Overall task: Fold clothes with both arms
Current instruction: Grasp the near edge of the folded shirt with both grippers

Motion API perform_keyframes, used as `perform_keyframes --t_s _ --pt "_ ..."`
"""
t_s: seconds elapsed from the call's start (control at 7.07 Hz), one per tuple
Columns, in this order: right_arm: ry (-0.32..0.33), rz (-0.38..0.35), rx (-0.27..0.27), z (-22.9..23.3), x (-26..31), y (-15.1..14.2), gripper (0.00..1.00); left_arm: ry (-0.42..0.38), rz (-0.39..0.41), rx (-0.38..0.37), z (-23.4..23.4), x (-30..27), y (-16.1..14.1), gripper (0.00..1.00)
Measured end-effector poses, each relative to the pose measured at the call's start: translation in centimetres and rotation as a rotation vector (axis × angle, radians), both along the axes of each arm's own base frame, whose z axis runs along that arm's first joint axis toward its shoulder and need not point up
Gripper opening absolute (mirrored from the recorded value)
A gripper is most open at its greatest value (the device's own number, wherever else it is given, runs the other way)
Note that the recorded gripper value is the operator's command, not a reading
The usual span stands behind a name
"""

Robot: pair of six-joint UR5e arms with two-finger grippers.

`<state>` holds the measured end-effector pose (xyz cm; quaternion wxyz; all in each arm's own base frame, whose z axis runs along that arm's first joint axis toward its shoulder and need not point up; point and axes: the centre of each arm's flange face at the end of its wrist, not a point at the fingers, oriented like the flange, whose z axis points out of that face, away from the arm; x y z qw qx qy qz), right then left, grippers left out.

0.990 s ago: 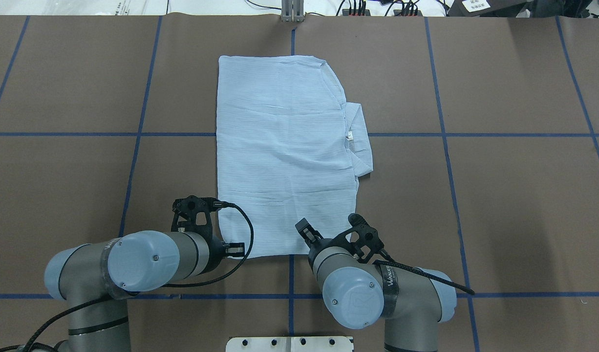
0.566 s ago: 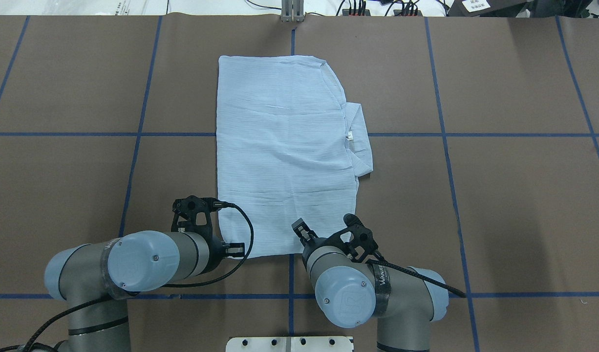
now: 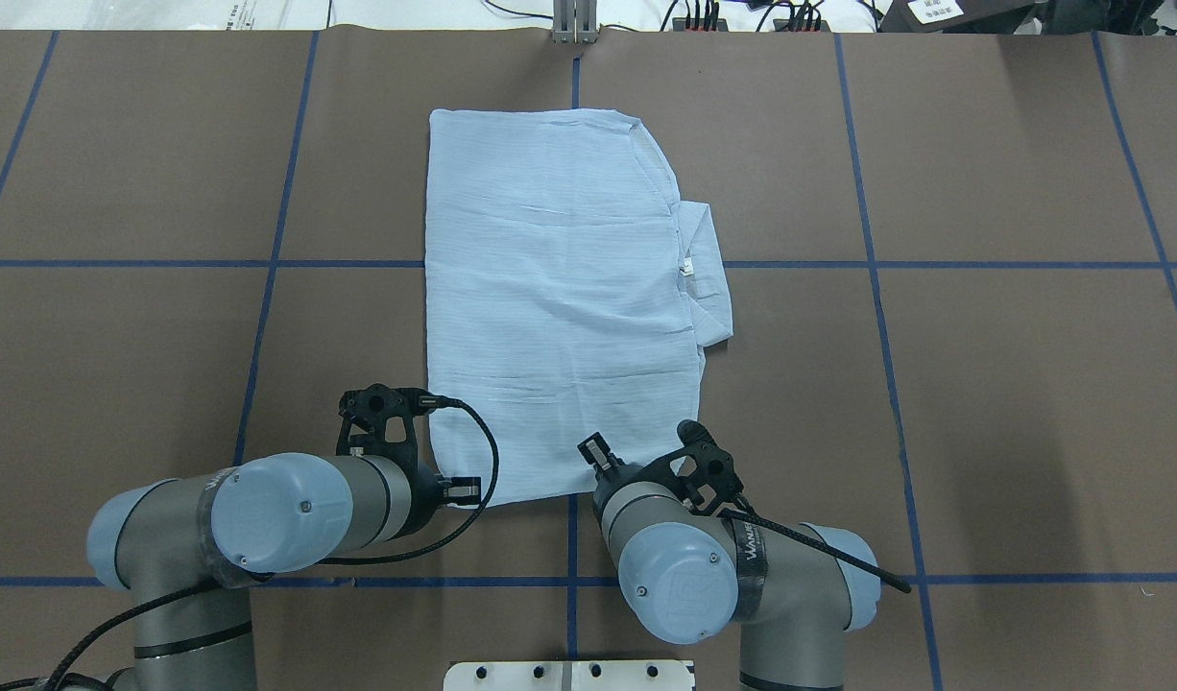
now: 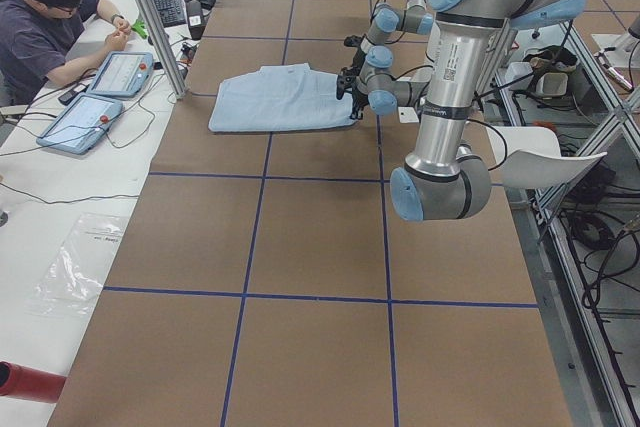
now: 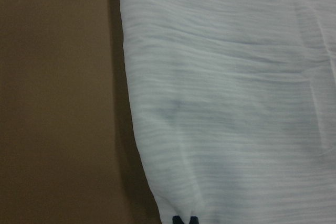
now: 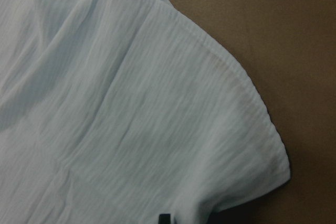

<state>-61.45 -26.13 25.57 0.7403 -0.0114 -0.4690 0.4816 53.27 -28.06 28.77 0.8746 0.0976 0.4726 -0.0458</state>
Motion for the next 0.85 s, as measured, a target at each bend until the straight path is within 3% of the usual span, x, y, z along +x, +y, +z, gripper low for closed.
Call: perform_keyframes --t_s 0.85 --pt "-0.018 0.007 0.018 -1.2 1.2 -0.6 0.00 0.012 0.003 0.004 -0.6 -0.1 0.1 0.00"
